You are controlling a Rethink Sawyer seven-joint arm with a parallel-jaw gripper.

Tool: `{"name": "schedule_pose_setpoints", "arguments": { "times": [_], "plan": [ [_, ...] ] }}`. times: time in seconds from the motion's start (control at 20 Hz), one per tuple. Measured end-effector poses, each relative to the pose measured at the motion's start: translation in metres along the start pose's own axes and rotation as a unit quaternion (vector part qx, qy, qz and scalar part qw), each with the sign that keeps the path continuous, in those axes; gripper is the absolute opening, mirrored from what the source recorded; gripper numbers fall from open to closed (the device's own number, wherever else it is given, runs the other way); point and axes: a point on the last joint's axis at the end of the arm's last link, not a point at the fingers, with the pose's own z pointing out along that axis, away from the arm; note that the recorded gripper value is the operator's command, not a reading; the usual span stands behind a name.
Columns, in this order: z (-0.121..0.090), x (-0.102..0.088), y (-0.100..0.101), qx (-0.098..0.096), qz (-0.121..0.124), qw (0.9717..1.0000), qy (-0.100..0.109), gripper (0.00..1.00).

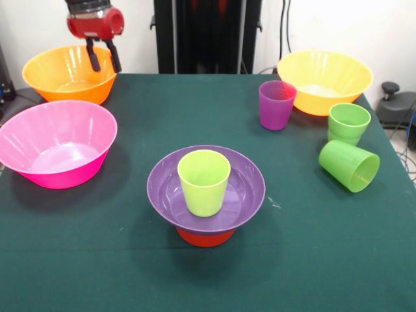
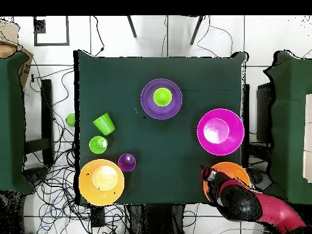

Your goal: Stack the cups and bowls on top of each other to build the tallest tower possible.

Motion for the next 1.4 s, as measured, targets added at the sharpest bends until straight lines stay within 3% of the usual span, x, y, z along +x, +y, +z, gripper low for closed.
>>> {"name": "schedule_pose_setpoints", "arguments": {
  "times": [0.3,0.85,1.15,1.4],
  "plan": [
    [-0.013,-0.002,0.000,0.007,0.001,1.0000,-0.004,1.00],
    [0.035,0.019,0.008,-0.019,-0.026,0.9991,0.028,1.00],
    [0.046,0.031,0.002,-0.037,-0.009,0.9984,0.041,1.00],
    [0.041,0.028,-0.018,-0.042,0.016,0.9985,0.032,1.00]
  ]
}}
